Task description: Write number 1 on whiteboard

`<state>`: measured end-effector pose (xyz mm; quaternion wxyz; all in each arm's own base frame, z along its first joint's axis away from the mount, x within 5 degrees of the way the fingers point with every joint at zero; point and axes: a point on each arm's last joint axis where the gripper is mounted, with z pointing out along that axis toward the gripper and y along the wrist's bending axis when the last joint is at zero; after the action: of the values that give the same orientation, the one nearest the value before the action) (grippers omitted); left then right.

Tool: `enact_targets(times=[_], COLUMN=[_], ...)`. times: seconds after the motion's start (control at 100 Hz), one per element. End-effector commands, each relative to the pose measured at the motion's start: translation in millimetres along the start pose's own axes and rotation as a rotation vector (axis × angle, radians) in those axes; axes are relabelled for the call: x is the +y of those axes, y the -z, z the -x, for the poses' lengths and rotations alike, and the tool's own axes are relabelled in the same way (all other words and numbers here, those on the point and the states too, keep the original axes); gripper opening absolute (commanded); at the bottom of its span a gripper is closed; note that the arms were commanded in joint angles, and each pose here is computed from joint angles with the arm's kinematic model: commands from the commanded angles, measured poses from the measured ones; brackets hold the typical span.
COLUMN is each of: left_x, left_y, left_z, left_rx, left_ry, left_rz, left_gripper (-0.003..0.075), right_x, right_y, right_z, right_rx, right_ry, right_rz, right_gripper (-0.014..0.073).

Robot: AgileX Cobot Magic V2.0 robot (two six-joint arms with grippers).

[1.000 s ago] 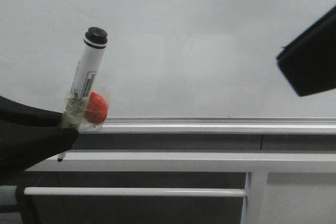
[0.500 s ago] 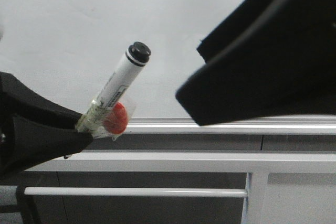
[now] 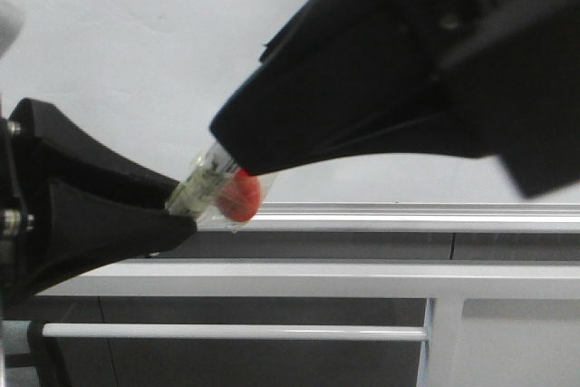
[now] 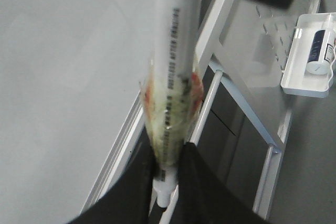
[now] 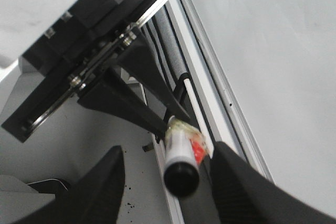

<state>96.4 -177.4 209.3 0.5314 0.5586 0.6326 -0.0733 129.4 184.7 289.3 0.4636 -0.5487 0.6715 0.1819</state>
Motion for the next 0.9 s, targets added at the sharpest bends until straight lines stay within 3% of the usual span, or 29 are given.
enact_targets(times=[0.0,0.52,0.68,0.81,0.89], left_x=[8.5,7.8,8.0,9.9,11.6], left_y=[2.2,2.2,2.2,2.3,2.5], left_z=[14.2,15.6,15.7,16.2,16.7], left_rx=[-0.065,-0.075,-0.075,-0.081,-0.087], left_ry=[-0.005,-0.029,-0.029,-0.028,-0.027], left_rz=[0.051,0.042,0.044,0.065,0.084], left_gripper=[-0.0020,-0.0020,-0.0020,-0.0020,-0.0020], right_x=[-9.3,-10.3,-10.1,-8.6,-7.7], right_y=[0.5,-11.1,-11.1,-11.8,-11.9], right_z=[16.4,18.6,18.4,17.0,16.2], right_rx=[-0.069,-0.034,-0.032,-0.017,-0.009], right_ry=[0.008,0.006,0.006,0.006,0.006], right_rz=[-0.060,-0.029,-0.027,-0.010,0.001], right_gripper=[0.0331,0.0314,0.0153,-0.0041,-0.0069])
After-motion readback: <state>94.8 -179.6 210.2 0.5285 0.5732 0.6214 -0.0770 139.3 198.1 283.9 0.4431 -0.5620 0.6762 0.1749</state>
